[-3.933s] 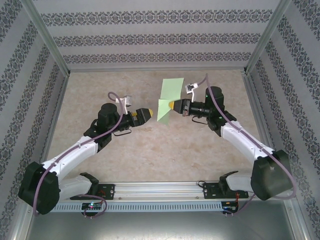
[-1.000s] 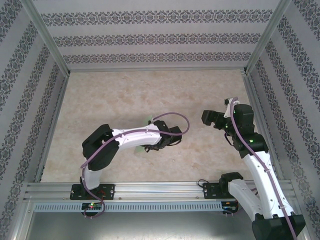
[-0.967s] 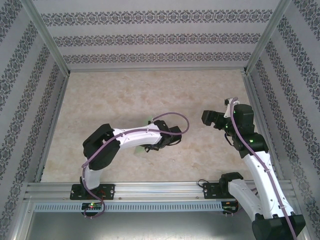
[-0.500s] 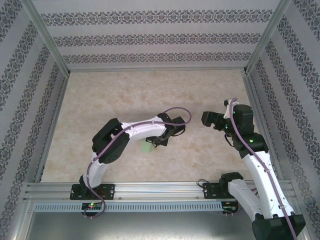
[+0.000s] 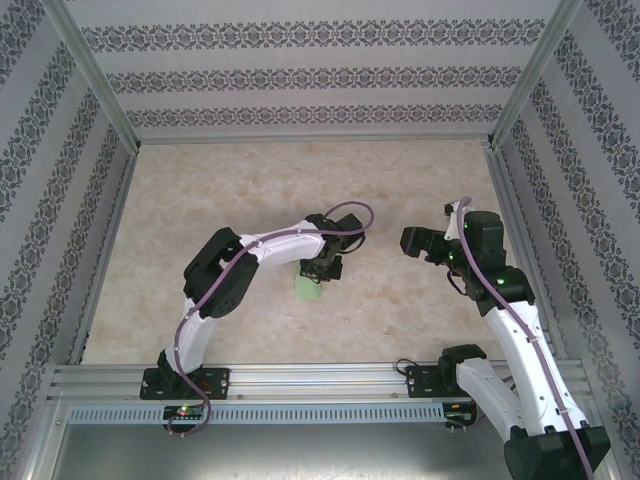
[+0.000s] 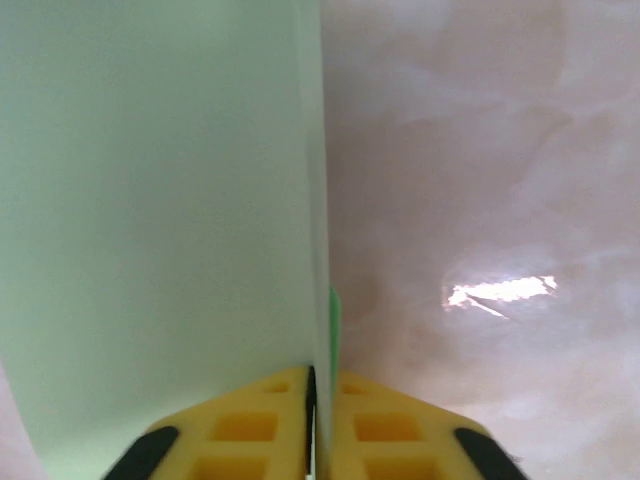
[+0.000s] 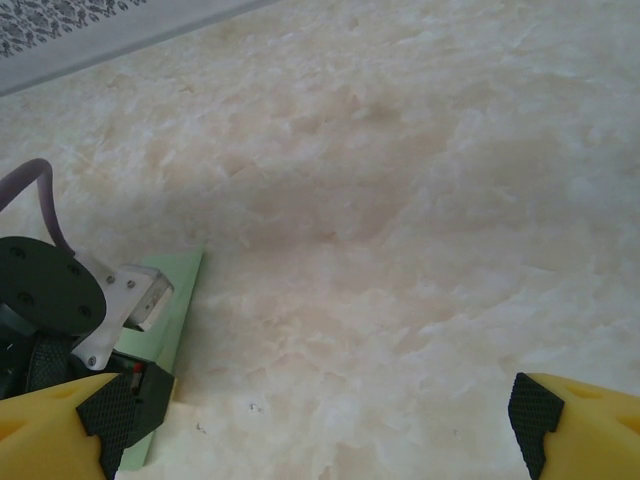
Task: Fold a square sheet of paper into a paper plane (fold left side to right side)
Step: Turn over the paper at the center of the table.
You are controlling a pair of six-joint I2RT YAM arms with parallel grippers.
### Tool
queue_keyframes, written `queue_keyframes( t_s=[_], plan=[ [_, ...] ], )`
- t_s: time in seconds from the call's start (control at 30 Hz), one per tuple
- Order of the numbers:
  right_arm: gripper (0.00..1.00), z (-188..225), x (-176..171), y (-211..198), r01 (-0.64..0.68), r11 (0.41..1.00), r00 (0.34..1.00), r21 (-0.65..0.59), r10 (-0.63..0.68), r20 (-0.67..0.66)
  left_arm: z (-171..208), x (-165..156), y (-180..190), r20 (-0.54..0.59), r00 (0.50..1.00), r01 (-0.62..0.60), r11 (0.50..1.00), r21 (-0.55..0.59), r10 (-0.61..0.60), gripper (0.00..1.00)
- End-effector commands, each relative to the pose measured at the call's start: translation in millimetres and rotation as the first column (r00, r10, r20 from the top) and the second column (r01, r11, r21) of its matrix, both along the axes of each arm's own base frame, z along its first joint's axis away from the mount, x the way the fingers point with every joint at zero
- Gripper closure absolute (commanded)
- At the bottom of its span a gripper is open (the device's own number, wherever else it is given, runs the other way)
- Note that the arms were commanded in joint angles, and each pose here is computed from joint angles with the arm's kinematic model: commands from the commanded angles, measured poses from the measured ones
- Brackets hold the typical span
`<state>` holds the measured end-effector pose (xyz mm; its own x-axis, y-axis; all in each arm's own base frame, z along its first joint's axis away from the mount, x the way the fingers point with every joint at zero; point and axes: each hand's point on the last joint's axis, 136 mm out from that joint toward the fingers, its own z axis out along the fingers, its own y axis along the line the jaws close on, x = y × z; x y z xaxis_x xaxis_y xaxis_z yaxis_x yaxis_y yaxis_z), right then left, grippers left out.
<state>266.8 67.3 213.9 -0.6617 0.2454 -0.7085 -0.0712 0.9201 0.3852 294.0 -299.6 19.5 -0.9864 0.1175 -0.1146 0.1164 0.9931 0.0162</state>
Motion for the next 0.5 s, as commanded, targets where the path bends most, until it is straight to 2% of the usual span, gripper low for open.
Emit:
queue_keyframes(
  t_s=[0.0, 0.2, 0.37, 0.47],
  plan=[
    [0.02, -6.2, -2.8, 2.5, -0.027, 1.0, 0.999, 0.006, 0.028, -0.031, 6.3, 8.3, -15.4, 0.007, 1.0, 0.018, 0.997, -0.075, -0.018, 0.81],
    [0.02, -12.5, 0.1, 10.9, -0.054, 0.997, 0.996, 0.048, 0.057, -0.066, 32.4, 11.0, -19.8, 0.064, 0.997, 0.049, 0.989, -0.14, -0.04, 0.69],
    [0.02, -20.4, 4.6, 36.7, -0.147, 0.974, 0.979, 0.17, 0.168, -0.116, 69.2, 11.4, -23.2, 0.151, 0.986, 0.109, 0.959, -0.26, -0.071, 0.51],
    [0.02, -29.1, 10.8, 51.7, -0.181, 0.955, 0.965, 0.234, 0.218, -0.143, 87.7, 11.1, -16.7, 0.192, 0.98, 0.115, 0.934, -0.338, -0.051, 0.44]
  ],
)
